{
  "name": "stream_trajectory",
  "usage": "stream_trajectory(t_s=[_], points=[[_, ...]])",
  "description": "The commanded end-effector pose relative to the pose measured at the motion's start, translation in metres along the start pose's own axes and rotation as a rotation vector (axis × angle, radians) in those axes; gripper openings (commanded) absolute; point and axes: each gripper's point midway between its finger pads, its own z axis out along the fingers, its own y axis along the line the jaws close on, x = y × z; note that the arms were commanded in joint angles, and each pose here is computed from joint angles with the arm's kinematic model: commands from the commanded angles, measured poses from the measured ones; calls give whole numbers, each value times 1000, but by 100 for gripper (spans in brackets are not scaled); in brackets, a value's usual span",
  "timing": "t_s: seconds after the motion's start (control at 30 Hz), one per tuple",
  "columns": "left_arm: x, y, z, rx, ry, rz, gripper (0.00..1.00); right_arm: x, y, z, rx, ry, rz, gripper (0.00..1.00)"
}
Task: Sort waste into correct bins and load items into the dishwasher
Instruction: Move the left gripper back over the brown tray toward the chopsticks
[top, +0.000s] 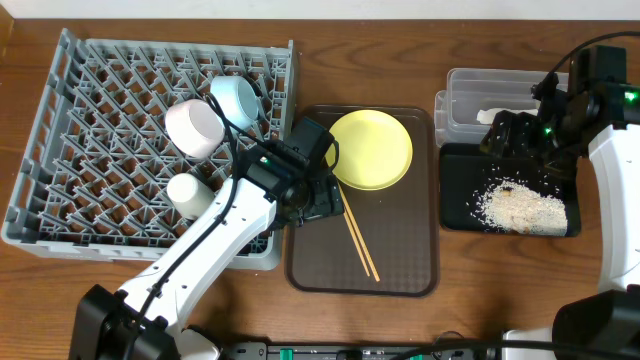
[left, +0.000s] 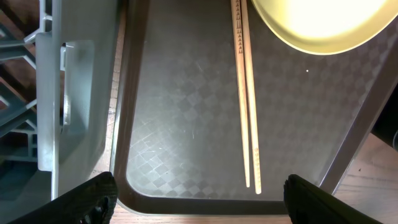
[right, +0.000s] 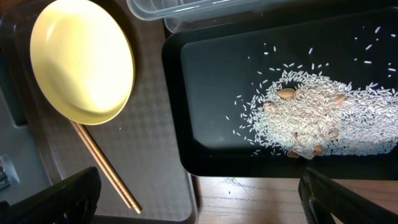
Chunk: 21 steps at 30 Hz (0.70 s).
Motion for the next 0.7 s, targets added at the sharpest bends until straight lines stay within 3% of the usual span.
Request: stream_trajectory(t_s=[0.0, 0.67], points=[[0, 3, -2, -7, -15, -14, 88, -2, 0, -11, -1, -33, -8, 99], [9, -9, 15, -23, 14, 24, 88, -2, 0, -11, -2, -31, -7, 99]])
